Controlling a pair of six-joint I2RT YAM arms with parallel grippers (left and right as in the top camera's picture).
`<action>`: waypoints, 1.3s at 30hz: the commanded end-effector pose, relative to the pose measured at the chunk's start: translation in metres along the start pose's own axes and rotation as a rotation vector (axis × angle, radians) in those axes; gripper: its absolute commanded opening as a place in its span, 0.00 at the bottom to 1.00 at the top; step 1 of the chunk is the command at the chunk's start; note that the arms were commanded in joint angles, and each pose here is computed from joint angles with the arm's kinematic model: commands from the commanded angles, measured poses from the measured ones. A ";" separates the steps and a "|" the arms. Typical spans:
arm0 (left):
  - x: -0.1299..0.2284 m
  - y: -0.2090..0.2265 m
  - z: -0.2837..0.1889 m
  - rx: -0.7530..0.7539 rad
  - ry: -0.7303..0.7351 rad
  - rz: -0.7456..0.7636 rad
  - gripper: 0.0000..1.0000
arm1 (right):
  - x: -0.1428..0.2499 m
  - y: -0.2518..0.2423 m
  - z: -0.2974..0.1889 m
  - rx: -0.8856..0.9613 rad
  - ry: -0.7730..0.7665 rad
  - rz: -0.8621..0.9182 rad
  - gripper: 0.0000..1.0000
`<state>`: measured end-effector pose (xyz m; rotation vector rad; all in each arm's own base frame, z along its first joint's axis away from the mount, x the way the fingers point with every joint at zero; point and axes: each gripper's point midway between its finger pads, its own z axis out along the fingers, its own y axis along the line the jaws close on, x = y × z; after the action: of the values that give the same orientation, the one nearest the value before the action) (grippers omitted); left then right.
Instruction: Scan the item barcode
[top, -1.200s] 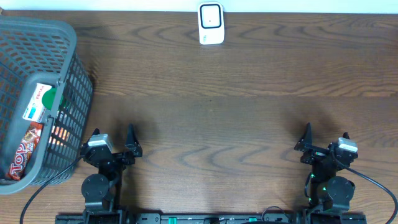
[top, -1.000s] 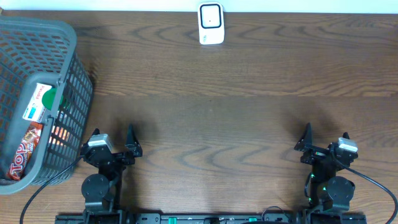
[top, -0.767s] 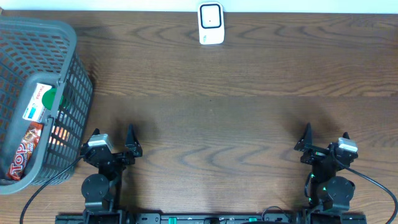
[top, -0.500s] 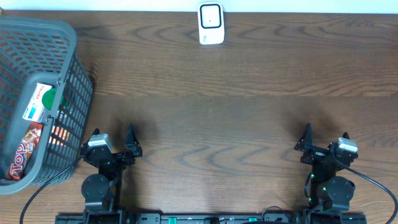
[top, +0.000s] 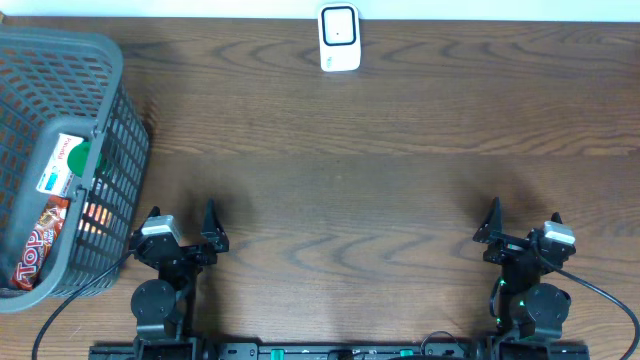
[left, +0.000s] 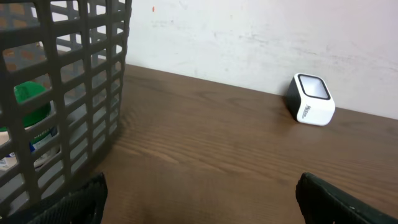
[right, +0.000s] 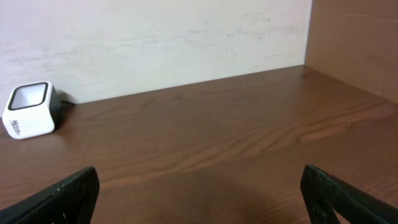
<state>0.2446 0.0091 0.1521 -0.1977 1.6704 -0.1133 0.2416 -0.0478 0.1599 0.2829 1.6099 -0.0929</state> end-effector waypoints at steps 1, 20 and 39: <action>0.015 0.009 0.001 -0.044 0.041 0.001 0.97 | 0.001 -0.001 0.000 0.004 0.002 -0.007 0.99; 0.017 -0.039 -0.003 0.234 0.068 0.011 0.97 | 0.001 -0.001 0.000 0.004 0.002 -0.007 0.99; -0.087 -0.111 -0.009 0.553 0.081 0.018 0.97 | 0.001 -0.001 0.000 0.004 0.002 -0.007 0.99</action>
<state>0.2454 -0.0790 0.2194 0.2615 1.6790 -0.5133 0.2416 -0.0478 0.1598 0.2829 1.6107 -0.0929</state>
